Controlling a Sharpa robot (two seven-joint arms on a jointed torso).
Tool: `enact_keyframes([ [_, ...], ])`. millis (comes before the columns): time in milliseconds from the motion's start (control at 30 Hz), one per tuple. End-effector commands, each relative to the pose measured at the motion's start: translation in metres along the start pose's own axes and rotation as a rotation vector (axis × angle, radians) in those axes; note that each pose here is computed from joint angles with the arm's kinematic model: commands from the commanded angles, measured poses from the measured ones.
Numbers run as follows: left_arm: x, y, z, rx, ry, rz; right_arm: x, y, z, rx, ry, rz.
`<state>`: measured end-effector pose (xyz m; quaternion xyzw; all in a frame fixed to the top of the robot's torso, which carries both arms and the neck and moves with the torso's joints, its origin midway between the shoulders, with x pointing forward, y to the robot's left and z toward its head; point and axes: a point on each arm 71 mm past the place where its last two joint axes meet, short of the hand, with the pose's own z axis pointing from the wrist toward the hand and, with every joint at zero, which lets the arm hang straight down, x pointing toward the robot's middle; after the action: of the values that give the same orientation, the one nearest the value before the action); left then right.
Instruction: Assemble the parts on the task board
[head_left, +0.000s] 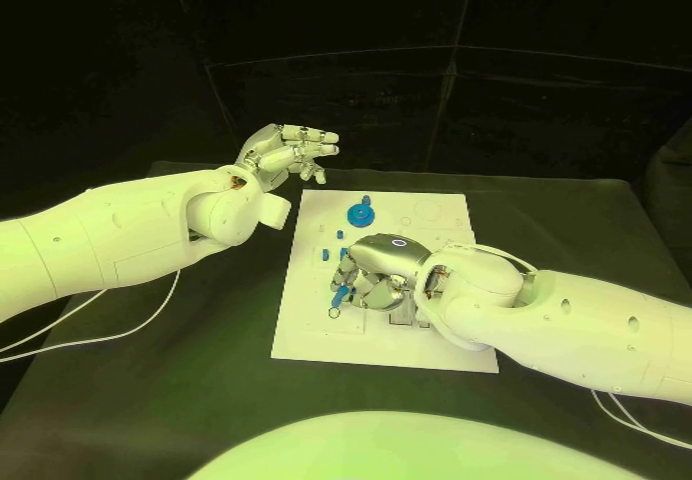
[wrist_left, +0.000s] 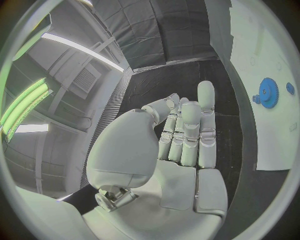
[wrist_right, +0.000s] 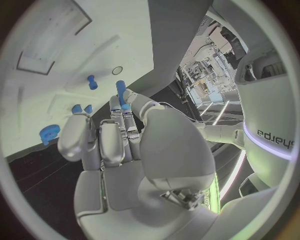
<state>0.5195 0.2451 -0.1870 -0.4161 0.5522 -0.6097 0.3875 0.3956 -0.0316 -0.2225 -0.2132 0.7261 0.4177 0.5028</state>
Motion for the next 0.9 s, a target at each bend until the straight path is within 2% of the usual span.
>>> enact_keyframes([
  [33,0.0028,-0.0015,0.0011,0.007,0.014,-0.010,0.008,0.003,0.004,-0.033,0.048,-0.042],
  [300,0.0034,-0.0015,0.0014,0.007,0.015,-0.010,0.016,0.002,0.009,-0.025,0.070,-0.073],
  [733,0.0034,-0.0013,0.0015,0.005,0.016,-0.011,0.018,0.001,0.013,-0.001,0.075,-0.128],
  [900,0.0031,-0.0013,0.0014,0.005,0.016,-0.011,0.019,0.002,0.014,0.009,0.093,-0.157],
])
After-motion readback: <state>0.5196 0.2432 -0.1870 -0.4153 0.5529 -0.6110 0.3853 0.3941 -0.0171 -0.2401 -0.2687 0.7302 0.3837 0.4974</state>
